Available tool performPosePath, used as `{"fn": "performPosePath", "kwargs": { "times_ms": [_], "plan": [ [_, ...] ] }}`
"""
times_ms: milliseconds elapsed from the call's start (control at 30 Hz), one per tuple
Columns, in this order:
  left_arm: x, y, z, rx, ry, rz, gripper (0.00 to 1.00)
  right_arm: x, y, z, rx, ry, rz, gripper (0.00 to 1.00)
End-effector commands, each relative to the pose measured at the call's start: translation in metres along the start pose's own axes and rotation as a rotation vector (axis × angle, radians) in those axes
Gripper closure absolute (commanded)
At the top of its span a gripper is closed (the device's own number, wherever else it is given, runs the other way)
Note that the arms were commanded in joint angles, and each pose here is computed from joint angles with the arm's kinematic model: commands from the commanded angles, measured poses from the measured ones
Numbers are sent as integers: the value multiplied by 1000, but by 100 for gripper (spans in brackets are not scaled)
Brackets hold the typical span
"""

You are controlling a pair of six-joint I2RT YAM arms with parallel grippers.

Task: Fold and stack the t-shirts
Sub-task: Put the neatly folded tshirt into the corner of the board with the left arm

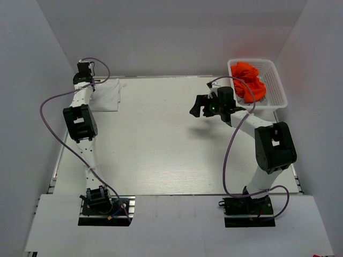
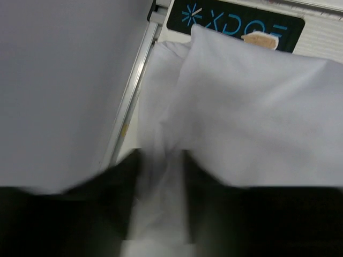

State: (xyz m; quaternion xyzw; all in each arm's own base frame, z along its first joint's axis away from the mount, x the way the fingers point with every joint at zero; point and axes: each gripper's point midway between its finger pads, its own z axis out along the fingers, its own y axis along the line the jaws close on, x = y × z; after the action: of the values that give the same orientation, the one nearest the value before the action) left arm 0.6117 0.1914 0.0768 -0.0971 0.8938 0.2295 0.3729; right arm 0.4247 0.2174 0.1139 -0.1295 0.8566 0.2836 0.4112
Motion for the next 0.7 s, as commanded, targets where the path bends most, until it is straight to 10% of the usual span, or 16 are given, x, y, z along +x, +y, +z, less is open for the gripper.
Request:
{"fn": "performPosePath", "kwargs": {
  "times_ms": [0,67,467,667],
  "plan": [
    [-37,10,-16,-49,-103,-42,40,-23,9,1,-56,-60,-18,9],
    [-45,15,-21,-62,-118,-49,2,-23,11,1,-67,-60,-16,9],
    [-91,-19,-176,240,-215,-296,0,-20,27,-29,-101,-121,7,9],
    [22,-100,-277,611,-251,-358,0,15,36,-49,-133,-55,88,9]
  ]
}}
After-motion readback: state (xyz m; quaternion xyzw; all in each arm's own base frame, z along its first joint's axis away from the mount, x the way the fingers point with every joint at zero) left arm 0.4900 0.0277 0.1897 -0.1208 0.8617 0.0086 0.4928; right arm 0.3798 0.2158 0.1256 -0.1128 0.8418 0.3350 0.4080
